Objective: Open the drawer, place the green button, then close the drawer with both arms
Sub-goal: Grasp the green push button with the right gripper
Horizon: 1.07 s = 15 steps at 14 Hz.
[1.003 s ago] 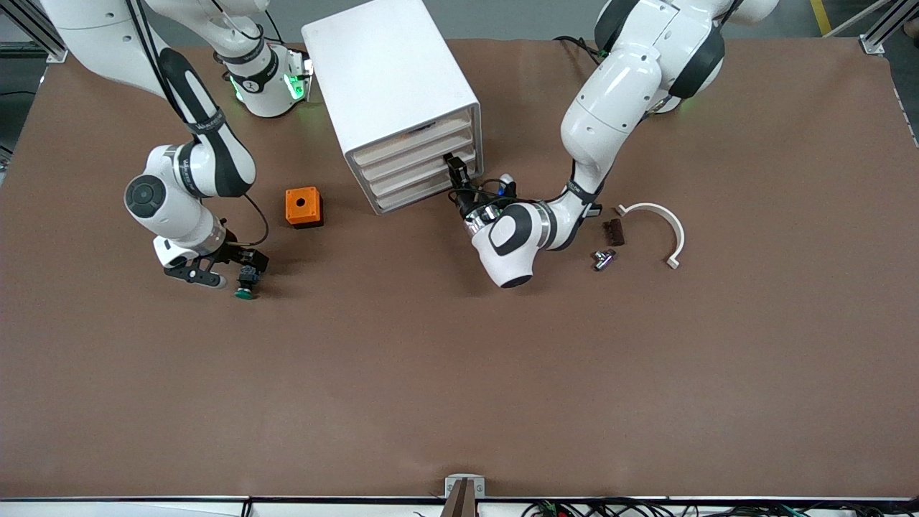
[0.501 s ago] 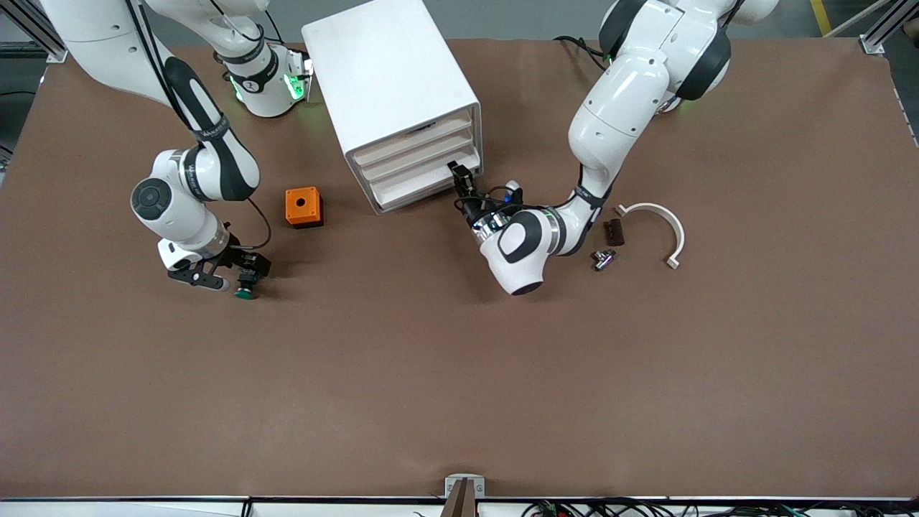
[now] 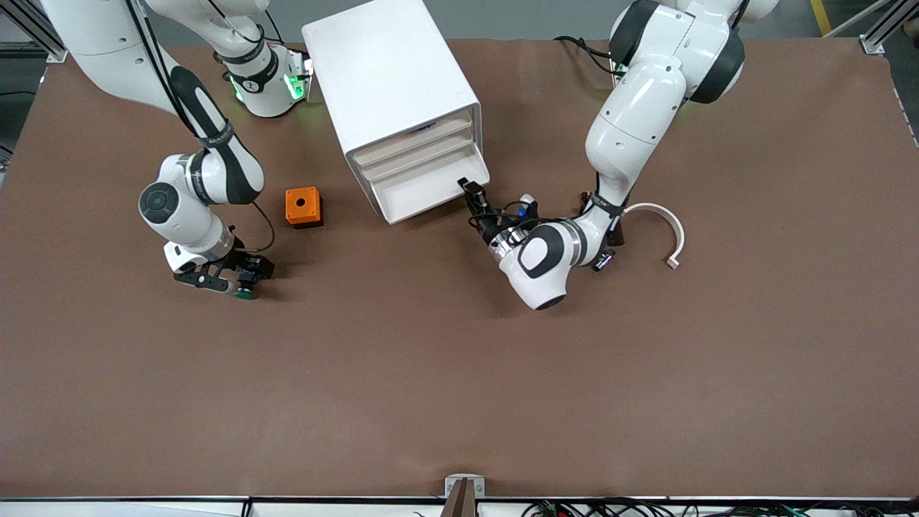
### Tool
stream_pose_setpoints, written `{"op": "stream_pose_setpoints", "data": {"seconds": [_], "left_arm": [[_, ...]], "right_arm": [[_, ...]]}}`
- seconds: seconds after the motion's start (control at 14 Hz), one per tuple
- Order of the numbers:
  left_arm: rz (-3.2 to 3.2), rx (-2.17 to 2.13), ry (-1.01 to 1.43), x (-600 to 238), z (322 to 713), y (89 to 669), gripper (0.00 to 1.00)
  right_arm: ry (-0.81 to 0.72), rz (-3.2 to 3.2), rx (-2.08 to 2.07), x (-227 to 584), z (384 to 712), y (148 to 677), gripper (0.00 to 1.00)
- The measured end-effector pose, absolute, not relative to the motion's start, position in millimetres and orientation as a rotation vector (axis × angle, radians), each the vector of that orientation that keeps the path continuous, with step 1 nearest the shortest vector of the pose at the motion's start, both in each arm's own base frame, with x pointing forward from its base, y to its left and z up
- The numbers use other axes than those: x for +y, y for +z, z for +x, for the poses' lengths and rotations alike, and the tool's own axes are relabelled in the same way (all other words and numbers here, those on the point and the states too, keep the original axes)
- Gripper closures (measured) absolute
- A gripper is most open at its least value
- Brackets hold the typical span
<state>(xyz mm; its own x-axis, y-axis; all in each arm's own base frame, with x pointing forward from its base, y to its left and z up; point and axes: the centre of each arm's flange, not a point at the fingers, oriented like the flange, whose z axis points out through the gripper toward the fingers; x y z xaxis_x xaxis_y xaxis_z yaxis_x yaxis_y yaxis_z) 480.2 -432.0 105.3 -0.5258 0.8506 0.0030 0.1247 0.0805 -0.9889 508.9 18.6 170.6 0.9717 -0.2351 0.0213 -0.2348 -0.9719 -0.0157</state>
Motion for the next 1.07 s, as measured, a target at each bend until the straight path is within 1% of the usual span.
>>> {"op": "stream_pose_setpoints", "data": {"seconds": [0.21,0.29,0.36,0.5,0.64,0.86,1.0,1.07], "left_arm": [[-0.951,-1.783,1.514,-415,500,107,0.88],[-0.946,-1.794,1.518,-410,504,108,0.88],[-0.941,-1.803,1.522,-407,508,108,0.88],[-0.936,-1.817,1.527,-401,514,109,0.88],[-0.932,-1.828,1.532,-397,518,109,0.88],[-0.932,-1.841,1.539,-392,523,109,0.85],[-0.929,-1.848,1.543,-389,526,109,0.85],[-0.927,-1.853,1.543,-387,527,109,0.83]], "right_arm": [[0.021,-3.106,0.414,19,508,172,0.46],[0.046,-3.105,0.431,20,509,173,0.57],[0.071,-3.106,0.447,24,510,175,0.60],[0.131,-3.108,0.469,36,516,181,0.60],[0.177,-3.108,0.501,44,527,199,0.60],[0.212,-3.099,0.612,69,541,258,0.60],[0.188,-3.078,0.692,110,538,302,0.60],[0.168,-3.064,0.730,134,532,319,0.60]]}}
